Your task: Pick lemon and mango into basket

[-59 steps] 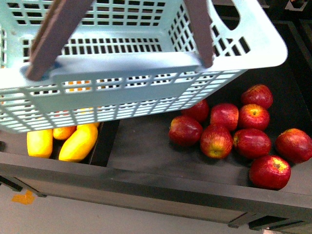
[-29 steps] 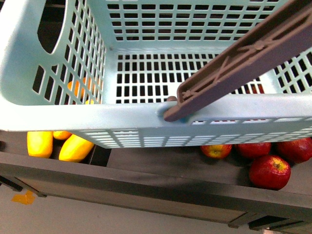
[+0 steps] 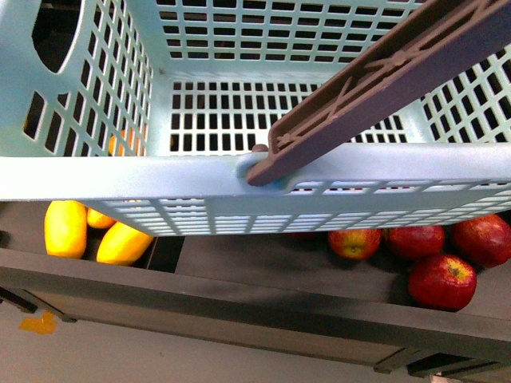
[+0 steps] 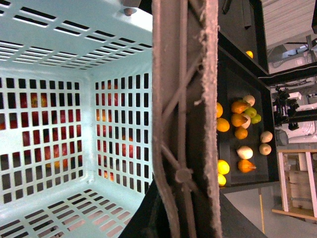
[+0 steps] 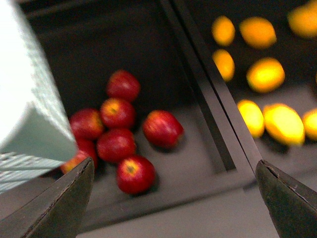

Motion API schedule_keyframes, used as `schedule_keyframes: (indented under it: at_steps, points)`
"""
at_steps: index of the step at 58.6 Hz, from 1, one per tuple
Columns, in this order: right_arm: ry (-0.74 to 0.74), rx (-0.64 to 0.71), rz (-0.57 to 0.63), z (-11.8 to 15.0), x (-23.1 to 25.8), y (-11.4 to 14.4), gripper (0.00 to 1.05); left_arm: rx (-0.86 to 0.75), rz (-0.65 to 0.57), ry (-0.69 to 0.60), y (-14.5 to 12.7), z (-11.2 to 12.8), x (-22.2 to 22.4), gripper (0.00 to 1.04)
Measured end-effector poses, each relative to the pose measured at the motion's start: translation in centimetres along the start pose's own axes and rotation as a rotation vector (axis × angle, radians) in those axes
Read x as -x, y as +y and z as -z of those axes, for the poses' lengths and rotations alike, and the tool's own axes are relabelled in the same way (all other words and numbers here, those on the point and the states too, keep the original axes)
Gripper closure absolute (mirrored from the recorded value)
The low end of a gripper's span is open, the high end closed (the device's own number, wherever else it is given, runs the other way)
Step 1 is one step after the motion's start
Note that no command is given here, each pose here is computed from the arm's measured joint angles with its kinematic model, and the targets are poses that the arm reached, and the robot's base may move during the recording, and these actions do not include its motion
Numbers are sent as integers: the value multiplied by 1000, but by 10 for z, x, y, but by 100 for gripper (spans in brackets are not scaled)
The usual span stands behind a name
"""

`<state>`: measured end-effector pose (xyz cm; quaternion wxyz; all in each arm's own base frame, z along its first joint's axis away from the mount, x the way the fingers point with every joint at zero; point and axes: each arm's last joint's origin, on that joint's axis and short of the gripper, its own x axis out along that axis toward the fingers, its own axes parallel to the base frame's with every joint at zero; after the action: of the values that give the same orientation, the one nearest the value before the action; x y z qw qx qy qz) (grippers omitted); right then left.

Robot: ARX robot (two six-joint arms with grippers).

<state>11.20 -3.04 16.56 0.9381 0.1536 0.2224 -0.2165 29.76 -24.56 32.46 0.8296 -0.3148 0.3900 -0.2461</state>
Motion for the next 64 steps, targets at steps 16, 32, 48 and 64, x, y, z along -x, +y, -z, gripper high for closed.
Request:
schedule_keyframes:
  at_steps: [16,32,48,64]
  points:
    - [-91,-171,210,-56,-55,-47,9,0,-6,-7,0,0,0,99]
    - [25,-251,306,-86,-166,-91,9,-1,-1,-2,0,0,0,99]
    - [195,-434,442,-85,-270,-132,9,-1,-4,-5,0,0,0,99]
    - [229,-547,482,-85,-341,-137,9,-1,-4,-4,0,0,0,99]
